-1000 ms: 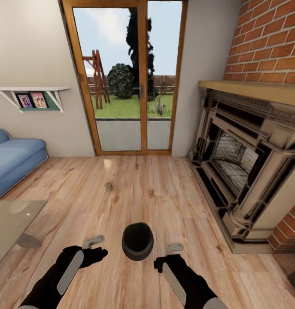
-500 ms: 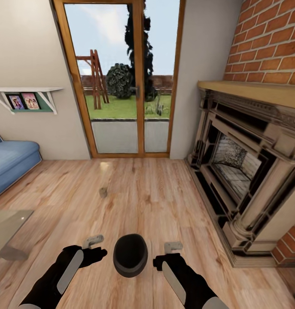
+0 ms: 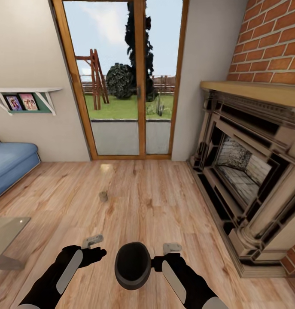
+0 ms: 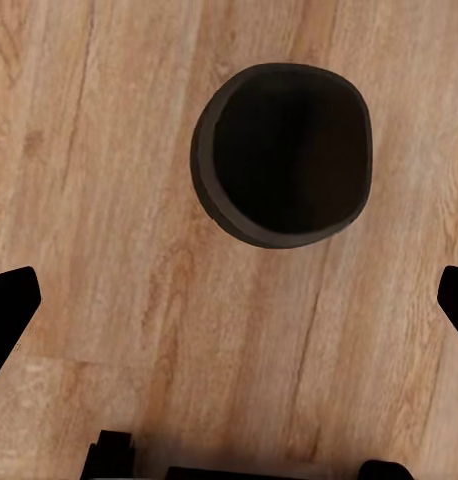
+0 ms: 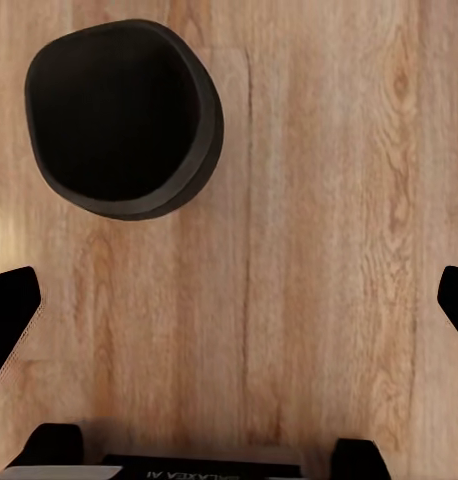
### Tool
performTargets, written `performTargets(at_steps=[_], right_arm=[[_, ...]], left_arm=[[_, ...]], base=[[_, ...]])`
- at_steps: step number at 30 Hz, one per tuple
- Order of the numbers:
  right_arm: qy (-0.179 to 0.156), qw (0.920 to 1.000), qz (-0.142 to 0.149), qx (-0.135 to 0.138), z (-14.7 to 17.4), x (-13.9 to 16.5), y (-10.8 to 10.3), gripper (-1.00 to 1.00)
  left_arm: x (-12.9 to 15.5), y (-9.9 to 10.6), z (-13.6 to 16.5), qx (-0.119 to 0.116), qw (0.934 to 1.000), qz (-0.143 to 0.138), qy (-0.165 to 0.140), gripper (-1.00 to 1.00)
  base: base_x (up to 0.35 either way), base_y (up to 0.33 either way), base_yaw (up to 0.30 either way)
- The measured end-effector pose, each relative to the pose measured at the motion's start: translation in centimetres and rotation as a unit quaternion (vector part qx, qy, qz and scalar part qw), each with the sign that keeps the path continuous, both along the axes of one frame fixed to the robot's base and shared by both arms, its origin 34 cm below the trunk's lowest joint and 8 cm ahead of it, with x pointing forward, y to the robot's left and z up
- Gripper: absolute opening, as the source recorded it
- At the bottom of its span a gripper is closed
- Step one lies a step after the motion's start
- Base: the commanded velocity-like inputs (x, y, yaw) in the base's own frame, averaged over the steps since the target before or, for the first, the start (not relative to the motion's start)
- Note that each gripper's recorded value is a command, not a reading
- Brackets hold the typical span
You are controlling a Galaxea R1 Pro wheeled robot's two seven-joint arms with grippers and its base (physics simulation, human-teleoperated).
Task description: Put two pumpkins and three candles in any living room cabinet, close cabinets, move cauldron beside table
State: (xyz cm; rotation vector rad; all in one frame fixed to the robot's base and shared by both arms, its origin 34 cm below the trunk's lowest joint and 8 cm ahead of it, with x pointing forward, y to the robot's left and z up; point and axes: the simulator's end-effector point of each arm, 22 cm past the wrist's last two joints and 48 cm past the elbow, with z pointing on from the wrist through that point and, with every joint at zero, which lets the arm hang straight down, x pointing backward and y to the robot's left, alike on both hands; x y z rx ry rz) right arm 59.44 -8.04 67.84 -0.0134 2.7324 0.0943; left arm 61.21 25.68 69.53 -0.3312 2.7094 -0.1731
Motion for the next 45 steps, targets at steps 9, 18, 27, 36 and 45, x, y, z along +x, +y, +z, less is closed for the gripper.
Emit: performTargets(at_steps=[9, 18, 27, 36, 45], right_arm=[[0.003, 0.9987, 0.017, 0.048, 0.0, -0.3, 2.2, 1.0], [0.004, 0.9977, 0.023, 0.064, 0.0, -0.4, 2.9, 1.0], [0.004, 0.9977, 0.023, 0.064, 0.0, -0.4, 2.9, 1.0], [0.004, 0.9976, 0.024, 0.065, 0.0, -0.4, 3.0, 1.0], [0.003, 0.9973, 0.022, 0.07, -0.8, -0.3, 3.2, 1.0]], left_arm=[[0.0, -0.4, -0.1, -0.003, 1.0, -0.001, 0.001, 1.0], [-0.1, -0.4, -0.1, -0.004, 1.0, -0.001, 0.001, 1.0], [-0.1, 0.0, -0.1, -0.001, 1.0, -0.001, 0.001, 1.0], [-0.3, -0.9, -0.3, 0.014, 0.9996, -0.023, 0.002, 1.0], [-0.3, -1.4, -1.2, 0.025, 0.9987, -0.044, 0.002, 1.0]], base=[[0.138, 0.019, 0.0], [0.066, 0.027, 0.0], [0.142, 0.068, 0.0], [0.054, 0.035, 0.0], [0.001, 0.001, 0.0]])
